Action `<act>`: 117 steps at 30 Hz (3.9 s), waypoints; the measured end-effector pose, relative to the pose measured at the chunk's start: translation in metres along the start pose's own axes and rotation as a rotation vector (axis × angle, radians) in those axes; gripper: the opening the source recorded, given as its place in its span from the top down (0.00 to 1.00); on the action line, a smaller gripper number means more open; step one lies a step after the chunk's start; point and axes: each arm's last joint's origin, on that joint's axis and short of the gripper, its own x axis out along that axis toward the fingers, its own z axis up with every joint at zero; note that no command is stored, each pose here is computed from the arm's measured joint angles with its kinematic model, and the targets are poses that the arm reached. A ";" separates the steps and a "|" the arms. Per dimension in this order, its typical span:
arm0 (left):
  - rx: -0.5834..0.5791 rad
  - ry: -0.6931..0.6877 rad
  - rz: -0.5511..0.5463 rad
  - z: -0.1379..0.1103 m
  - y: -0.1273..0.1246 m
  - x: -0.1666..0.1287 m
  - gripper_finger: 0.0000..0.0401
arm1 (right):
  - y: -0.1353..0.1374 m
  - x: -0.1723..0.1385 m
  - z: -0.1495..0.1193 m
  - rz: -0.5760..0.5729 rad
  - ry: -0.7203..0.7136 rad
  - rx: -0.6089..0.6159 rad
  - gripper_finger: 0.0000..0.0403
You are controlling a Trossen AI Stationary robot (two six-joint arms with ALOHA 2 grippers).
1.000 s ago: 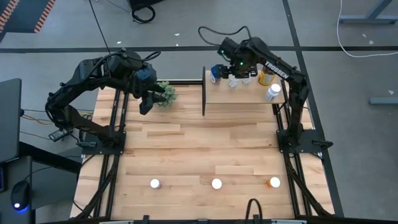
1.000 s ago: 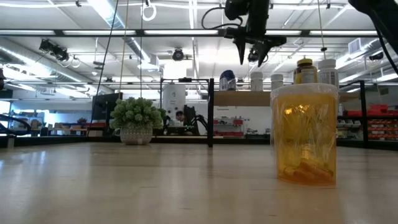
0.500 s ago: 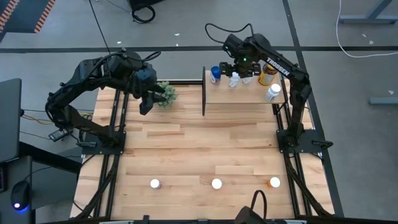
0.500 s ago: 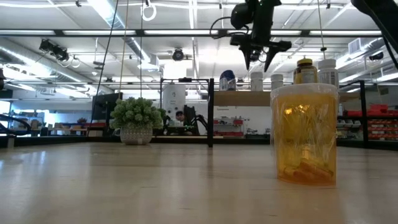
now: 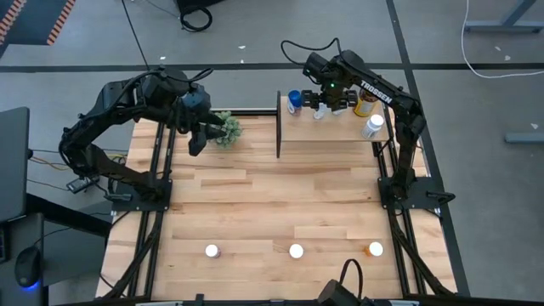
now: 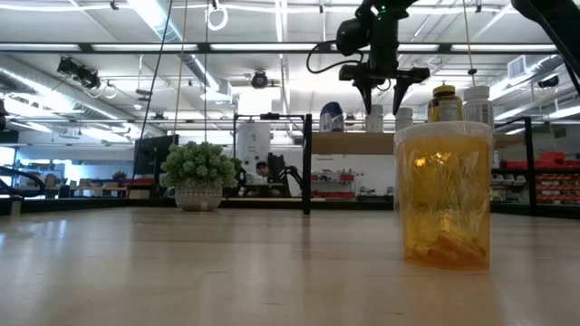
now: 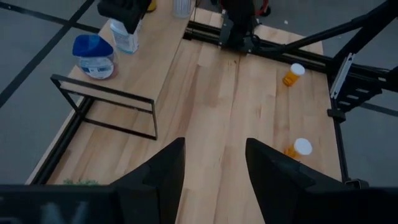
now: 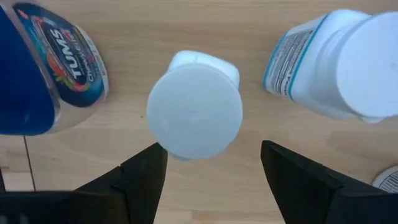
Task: Pick and place medicine bottles onto shelf by color
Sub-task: Put the white and blue medicine bottle on the shelf, then put the pink medicine bottle on the shelf
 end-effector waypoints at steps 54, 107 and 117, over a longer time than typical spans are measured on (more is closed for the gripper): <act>-0.035 -0.001 -0.003 0.000 -0.001 0.000 0.56 | 0.007 -0.001 0.009 0.043 -0.122 -0.061 0.49; -0.079 -0.026 -0.005 -0.004 -0.002 -0.014 0.56 | 0.012 -0.005 0.004 0.038 -0.158 -0.113 0.34; -0.136 -0.024 -0.007 -0.004 -0.002 -0.014 0.57 | 0.023 -0.007 -0.024 0.002 -0.101 -0.187 0.34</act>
